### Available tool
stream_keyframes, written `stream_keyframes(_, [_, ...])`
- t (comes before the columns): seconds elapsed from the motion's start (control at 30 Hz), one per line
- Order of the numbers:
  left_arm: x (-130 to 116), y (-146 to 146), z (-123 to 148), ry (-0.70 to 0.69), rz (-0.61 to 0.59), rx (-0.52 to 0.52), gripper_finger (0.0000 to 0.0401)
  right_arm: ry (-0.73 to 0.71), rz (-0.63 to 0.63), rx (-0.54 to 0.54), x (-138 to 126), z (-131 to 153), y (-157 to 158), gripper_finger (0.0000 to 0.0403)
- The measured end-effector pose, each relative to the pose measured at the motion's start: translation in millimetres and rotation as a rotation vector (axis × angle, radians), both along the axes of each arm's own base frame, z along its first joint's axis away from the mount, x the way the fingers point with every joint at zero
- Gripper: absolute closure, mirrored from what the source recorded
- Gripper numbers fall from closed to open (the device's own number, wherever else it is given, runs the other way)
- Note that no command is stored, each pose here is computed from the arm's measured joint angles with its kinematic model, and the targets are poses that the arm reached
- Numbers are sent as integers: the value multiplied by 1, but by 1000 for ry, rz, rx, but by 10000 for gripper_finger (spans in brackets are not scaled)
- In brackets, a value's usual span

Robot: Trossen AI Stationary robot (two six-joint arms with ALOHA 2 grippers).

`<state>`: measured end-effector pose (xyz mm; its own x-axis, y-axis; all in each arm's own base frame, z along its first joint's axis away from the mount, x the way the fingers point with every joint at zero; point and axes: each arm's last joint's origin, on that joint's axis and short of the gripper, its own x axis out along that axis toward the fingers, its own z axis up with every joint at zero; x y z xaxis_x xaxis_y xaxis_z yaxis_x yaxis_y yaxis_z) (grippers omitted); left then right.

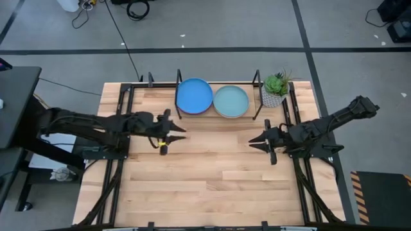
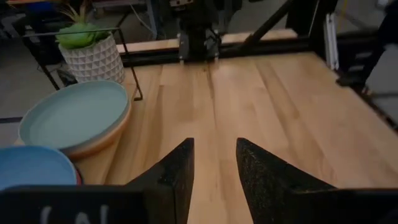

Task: Place and stack plates onto a shelf
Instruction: Return to Home Position

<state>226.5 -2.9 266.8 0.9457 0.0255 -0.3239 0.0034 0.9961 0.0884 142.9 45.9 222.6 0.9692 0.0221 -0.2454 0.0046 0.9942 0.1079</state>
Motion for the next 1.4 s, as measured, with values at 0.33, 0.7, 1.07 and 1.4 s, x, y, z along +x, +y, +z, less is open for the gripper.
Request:
stream_keyframes(0.33, [-45,1,-34,-71,-11,31,276,-104,-55,-43,-20,-4,-18,335])
stream_keyframes(0.7, [-85,4,-53,-218,17,45,276,-182,-136,-32,-43,-5,-31,336])
stream_keyframes(1.07, [-112,4,-58,-338,37,12,276,-251,-162,69,-51,-40,-34,335])
stream_keyframes(1.4, [-123,3,-74,-467,14,-21,276,-333,-176,99,-47,-49,-33,335])
